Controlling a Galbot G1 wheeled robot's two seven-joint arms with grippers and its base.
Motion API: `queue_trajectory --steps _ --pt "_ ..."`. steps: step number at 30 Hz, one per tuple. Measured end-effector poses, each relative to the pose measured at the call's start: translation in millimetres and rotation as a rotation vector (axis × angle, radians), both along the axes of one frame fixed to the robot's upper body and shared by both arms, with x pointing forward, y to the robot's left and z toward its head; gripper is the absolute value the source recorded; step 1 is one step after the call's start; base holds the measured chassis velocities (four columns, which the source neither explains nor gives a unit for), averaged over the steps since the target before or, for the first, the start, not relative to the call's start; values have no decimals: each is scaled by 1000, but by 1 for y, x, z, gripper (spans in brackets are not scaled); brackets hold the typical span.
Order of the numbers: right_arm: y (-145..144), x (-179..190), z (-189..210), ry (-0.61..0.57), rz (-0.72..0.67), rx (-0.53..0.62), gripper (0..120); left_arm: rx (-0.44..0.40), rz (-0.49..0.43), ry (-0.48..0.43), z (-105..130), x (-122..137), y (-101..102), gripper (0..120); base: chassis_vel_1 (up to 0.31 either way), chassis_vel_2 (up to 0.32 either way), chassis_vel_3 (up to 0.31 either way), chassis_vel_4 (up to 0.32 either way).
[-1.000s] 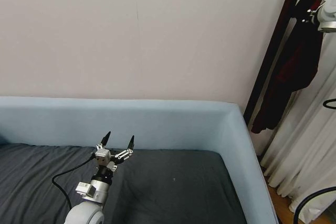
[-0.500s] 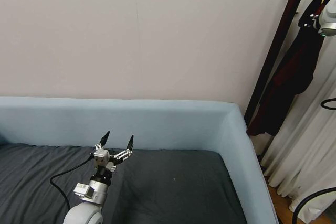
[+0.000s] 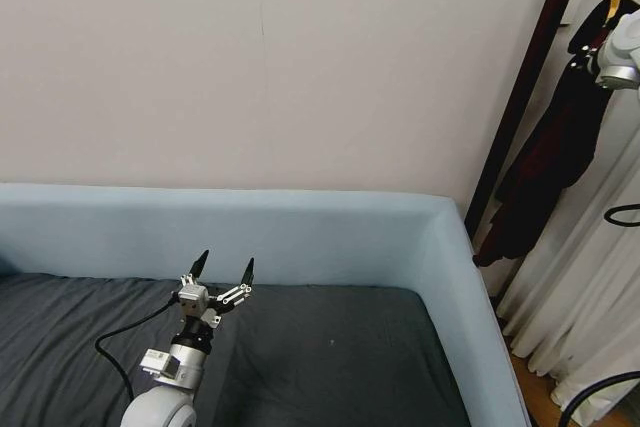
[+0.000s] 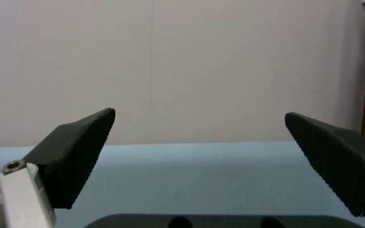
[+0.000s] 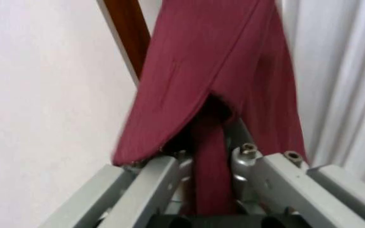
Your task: Pick up the clothes from the sofa and hang them on the clothes hanger.
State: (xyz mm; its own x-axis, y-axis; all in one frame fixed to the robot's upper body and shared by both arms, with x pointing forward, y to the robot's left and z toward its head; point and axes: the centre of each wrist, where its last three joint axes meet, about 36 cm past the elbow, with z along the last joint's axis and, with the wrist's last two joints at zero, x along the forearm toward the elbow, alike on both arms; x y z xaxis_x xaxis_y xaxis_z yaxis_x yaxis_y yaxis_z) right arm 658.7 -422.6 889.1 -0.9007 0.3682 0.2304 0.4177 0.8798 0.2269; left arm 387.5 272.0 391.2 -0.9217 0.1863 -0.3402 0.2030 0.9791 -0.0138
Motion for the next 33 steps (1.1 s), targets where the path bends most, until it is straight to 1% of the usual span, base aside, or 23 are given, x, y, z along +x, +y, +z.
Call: queue_trajectory --steps 1,2,3,6,7,8,10,11,12,14,16,17,18,19,20,22,25,27,28,30,31,32,33 --pt "6 -6 2 -10 21 -21 17 -2 0 3 -1 0 -1 100 0 0 0 0" --pt "11 -10 3 -14 33 -38 20 -3 1 6 -3 0 -1 100 0 0 0 0" --pt "11 -10 3 -14 33 -38 20 -3 1 6 -3 0 -1 100 0 0 0 0" --pt "23 -21 3 -11 62 -86 32 -4 0 9 -5 0 -4 100 0 0 0 0" --pt "29 -26 1 -2 68 -111 39 -5 0 10 -5 -1 -5 100 0 0 0 0" --pt "29 -26 1 -2 68 -111 39 -5 0 10 -5 -1 -5 100 0 0 0 0" --pt "38 -35 -10 22 70 -149 49 -9 -1 9 -6 -2 -7 100 0 0 0 0" --pt "39 -37 -13 29 71 -155 52 -9 -1 9 -6 -2 -7 100 0 0 0 0" --pt "39 -37 -13 29 71 -155 52 -9 -1 9 -6 -2 -7 100 0 0 0 0" --pt "44 -46 -22 47 80 -174 62 -11 -1 10 -7 -4 -9 100 0 0 0 0" --pt "47 -51 -28 55 91 -185 68 -12 0 10 -8 -5 -9 100 0 0 0 0" --pt "47 -51 -28 55 91 -185 68 -12 0 10 -8 -5 -9 100 0 0 0 0" --pt "47 -54 -31 58 96 -189 72 -11 1 9 -8 -6 -9 100 0 0 0 0" --pt "48 -56 -33 59 100 -192 79 -11 1 9 -8 -6 -9 100 0 0 0 0" --pt "48 -56 -33 59 100 -192 79 -11 1 9 -8 -6 -9 100 0 0 0 0" --pt "49 -68 -37 50 119 -200 92 -11 3 8 -8 -7 -9 100 0 0 0 0" --pt "50 -87 -39 4 166 -201 98 -13 4 6 -8 -8 -9 100 0 0 0 0" --pt "55 -114 -43 -81 246 -203 100 -11 4 5 -8 -9 -11 100 0 0 0 0" --pt "55 -114 -43 -81 246 -203 100 -11 4 5 -8 -9 -11 100 0 0 0 0" --pt "61 -146 -65 -233 347 -263 100 -15 4 9 -10 -10 -16 100 0 0 0 0" --pt "63 -153 -74 -283 372 -285 100 -18 5 11 -11 -11 -17 100 0 0 0 0" --pt "63 -153 -74 -283 372 -285 100 -18 5 11 -11 -11 -17 100 0 0 0 0" --pt "66 -158 -84 -354 405 -308 100 -23 8 14 -12 -12 -18 100 0 0 0 0"
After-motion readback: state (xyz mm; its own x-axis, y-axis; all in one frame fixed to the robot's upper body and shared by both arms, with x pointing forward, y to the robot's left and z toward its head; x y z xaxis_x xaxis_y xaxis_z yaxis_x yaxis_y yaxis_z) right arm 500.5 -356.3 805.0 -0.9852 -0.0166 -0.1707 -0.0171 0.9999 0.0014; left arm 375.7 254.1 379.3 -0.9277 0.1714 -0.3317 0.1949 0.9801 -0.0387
